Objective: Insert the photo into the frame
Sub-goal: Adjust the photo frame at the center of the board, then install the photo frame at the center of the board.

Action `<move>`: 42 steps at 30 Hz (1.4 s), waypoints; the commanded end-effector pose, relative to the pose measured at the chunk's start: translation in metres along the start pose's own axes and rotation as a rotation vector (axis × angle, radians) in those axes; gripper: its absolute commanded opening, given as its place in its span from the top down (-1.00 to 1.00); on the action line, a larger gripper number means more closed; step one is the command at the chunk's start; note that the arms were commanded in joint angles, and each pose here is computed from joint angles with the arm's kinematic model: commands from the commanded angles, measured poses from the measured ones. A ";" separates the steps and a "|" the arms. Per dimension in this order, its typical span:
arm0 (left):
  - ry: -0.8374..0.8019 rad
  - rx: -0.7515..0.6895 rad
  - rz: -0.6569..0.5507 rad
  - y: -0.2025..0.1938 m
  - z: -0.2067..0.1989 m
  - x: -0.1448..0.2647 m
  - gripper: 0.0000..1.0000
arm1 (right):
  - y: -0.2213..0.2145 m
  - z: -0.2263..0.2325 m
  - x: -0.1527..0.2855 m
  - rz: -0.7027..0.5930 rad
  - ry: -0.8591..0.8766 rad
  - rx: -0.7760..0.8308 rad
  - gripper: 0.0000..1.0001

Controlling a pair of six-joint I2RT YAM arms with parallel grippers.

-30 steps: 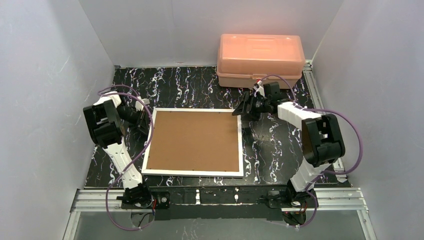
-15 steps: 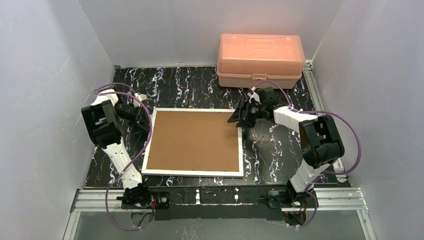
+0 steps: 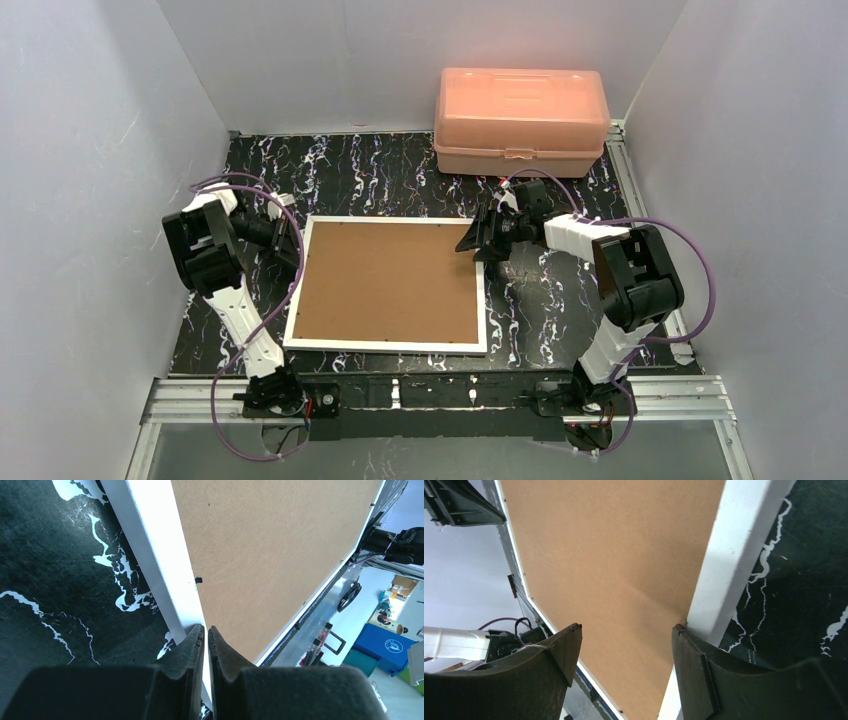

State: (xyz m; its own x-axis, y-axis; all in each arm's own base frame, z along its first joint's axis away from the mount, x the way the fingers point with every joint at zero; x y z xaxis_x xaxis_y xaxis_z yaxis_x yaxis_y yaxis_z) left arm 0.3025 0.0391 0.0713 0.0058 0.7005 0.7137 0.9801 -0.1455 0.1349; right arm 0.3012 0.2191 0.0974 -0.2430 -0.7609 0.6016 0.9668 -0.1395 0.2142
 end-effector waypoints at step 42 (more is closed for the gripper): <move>0.151 -0.083 0.090 -0.019 0.018 -0.009 0.97 | 0.011 -0.011 0.007 -0.014 -0.009 0.021 -0.49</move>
State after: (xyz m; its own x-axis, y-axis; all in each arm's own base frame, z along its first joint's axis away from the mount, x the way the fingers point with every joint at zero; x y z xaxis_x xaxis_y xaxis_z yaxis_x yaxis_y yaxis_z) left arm 0.2894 0.0469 0.0665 0.0376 0.6181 0.7852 0.9741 -0.1981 0.1093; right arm 0.3074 0.2042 0.0961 -0.2457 -0.7434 0.6220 0.9668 -0.1412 0.2132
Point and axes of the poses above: each gripper's point midway between its finger pads, its own x axis back along the fingers, its own z axis along the line the jaws close on, y = z × x, the point moved 4 cm from there along x, back along the fingers, and after that the axes turned 1 degree about -x, right-handed, at the moved point
